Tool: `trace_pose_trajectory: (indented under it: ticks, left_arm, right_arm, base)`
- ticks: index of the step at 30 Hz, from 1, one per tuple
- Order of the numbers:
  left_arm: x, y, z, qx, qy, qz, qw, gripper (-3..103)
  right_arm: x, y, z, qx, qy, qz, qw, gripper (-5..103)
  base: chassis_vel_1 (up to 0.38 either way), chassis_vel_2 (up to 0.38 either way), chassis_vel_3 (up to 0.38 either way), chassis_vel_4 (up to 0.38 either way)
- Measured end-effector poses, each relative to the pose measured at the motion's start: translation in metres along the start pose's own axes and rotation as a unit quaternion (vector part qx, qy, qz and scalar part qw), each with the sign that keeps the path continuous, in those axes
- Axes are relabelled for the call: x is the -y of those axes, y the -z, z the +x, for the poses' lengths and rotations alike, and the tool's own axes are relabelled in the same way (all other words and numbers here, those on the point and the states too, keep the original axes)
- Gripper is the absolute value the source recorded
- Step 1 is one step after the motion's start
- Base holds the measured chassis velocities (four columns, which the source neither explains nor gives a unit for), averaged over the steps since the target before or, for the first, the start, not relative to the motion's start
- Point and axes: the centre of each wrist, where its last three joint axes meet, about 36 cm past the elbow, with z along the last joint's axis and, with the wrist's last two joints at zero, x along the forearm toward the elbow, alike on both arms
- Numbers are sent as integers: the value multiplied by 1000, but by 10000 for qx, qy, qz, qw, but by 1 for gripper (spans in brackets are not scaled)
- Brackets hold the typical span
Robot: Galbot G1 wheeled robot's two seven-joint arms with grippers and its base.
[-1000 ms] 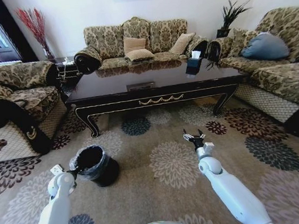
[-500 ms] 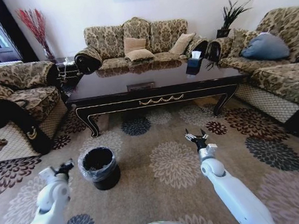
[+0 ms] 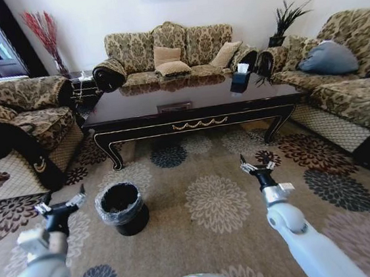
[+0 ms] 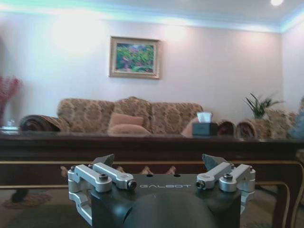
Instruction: Move to the front of the table and pick up the trash from the floor, then place it into the trash bin.
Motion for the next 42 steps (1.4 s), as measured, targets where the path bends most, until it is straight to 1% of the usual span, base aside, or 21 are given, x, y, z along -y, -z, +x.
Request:
trace_pose_trajectory:
  ticks: [1, 3, 5, 6, 8, 9, 10, 12, 14, 15, 16, 18, 23, 42]
  left_arm:
    - [5, -4, 12, 106, -50, -17, 9999, 100]
    - [11, -9, 24, 144, -36, -28, 9999, 100]
    - [13, -10, 28, 125, 22, -22, 9999, 100]
    - [17, -13, 34, 85, 205, 42, 9997, 100]
    - [22, -13, 35, 112, 485, 212, 9985, 100]
    - [23, -13, 33, 147, 588, 257, 9978, 100]
    - [23, -13, 33, 147, 588, 257, 9978, 100]
    - [23, -13, 27, 215, 772, 371, 9961, 100]
    - [23, -12, 24, 121, 816, 640, 9945, 100]
    - [23, -12, 24, 121, 816, 640, 9945, 100]
    - [23, -12, 24, 69, 816, 745, 9939, 100]
    - [23, -12, 23, 93, 734, 831, 9938, 100]
    - [23, -14, 22, 122, 670, 858, 9940, 100]
    - [23, -15, 22, 114, 659, 861, 9940, 100]
  right_arm:
    - [-5, 12, 14, 3, 92, -26, 10000, 100]
    - [-13, 23, 34, -45, 214, -76, 9997, 100]
    - [-15, 26, 40, -48, 262, -101, 9996, 100]
    - [-17, 28, 49, -54, 342, -118, 9993, 100]
    - [-18, 29, 55, -32, 446, -119, 9989, 100]
    - [-19, 29, 56, -3, 467, -122, 9988, 100]
    - [-19, 29, 56, -3, 467, -122, 9988, 100]
    - [-20, 30, 57, 12, 466, -148, 9988, 100]
    - [-20, 30, 59, 11, 477, -143, 9988, 100]
    - [-20, 30, 59, 11, 477, -143, 9988, 100]
    - [-20, 30, 59, 38, 507, -104, 9987, 100]
    - [-18, 31, 59, 156, 565, 23, 9983, 100]
    - [-15, 31, 59, 204, 599, 121, 9979, 100]
    - [-15, 29, 59, 197, 588, 121, 9980, 100]
  base:
    - [0, 0, 0, 0]
    - [0, 0, 0, 0]
    - [0, 0, 0, 0]
    - [0, 0, 0, 0]
    - [0, 0, 0, 0]
    - [0, 0, 0, 0]
    - [0, 0, 0, 0]
    - [0, 0, 0, 0]
    - [0, 0, 0, 0]
    - [0, 0, 0, 0]
    - [0, 0, 0, 0]
    - [0, 0, 0, 0]
    - [0, 0, 0, 0]
    - [3, -1, -1, 3]
